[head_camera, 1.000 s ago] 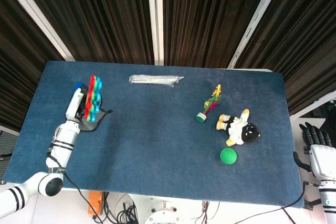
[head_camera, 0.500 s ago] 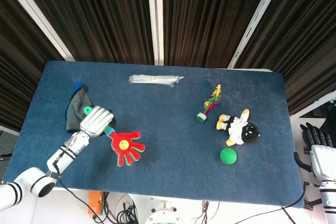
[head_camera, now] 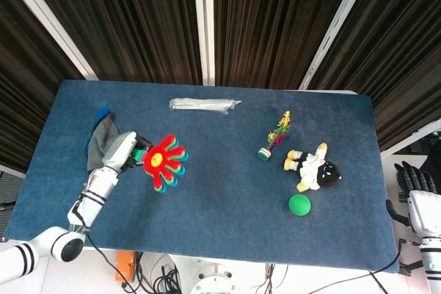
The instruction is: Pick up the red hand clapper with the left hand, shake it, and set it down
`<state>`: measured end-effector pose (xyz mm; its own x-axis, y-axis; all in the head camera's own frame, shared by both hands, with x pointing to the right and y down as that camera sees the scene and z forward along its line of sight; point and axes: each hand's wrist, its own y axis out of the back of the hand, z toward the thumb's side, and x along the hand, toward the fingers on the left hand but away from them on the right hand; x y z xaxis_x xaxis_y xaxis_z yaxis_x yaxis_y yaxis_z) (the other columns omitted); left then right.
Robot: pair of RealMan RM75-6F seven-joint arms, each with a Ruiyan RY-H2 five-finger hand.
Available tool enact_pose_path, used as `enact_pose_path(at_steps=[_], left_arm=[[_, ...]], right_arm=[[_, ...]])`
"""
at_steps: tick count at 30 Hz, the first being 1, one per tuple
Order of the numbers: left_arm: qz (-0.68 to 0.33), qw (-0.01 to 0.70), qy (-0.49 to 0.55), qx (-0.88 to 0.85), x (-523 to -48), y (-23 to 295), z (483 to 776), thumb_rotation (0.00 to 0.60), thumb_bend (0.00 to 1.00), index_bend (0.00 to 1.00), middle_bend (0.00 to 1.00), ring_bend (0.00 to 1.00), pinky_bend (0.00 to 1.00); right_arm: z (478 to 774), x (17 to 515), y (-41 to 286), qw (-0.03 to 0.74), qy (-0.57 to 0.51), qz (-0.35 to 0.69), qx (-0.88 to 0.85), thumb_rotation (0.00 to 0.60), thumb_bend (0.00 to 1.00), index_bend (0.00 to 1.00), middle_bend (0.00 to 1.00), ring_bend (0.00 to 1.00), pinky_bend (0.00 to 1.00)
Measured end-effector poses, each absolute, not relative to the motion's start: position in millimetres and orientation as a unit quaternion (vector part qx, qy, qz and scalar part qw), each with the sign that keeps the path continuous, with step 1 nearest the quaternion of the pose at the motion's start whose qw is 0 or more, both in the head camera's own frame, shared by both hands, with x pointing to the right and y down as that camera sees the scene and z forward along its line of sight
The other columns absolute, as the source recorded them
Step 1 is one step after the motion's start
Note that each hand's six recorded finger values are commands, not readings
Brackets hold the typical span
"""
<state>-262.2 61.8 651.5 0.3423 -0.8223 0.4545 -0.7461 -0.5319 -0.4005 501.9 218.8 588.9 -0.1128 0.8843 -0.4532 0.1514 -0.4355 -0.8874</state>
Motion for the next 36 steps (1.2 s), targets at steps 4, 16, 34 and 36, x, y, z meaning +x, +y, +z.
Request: enact_pose_path(at_steps=[4, 16, 34, 36], left_arm=[[-0.229, -0.103, 0.563, -0.788, -274, 51, 643, 0.600, 0.81, 1.00, 1.00, 1.00, 1.00], [-0.208, -0.110, 0.541, -0.807, -275, 52, 636, 0.600, 0.81, 1.00, 1.00, 1.00, 1.00], [-0.459, 0.447, 0.153, -0.753, -249, 99, 676, 0.600, 0.81, 1.00, 1.00, 1.00, 1.00], [-0.457, 0.441, 0.160, -0.756, -247, 99, 676, 0.600, 0.81, 1.00, 1.00, 1.00, 1.00]], right_arm=[[590, 499, 219, 0.300, -0.435, 0.602, -0.599, 0.600, 0.32, 0.00, 0.00, 0.00, 0.00], [592, 498, 219, 0.298, -0.434, 0.602, -0.600, 0.600, 0.32, 0.00, 0.00, 0.00, 0.00], [590, 506, 222, 0.290, -0.441, 0.603, -0.598, 0.600, 0.32, 0.00, 0.00, 0.00, 0.00], [591, 506, 223, 0.289, -0.440, 0.603, -0.599, 0.600, 0.32, 0.00, 0.00, 0.00, 0.00]])
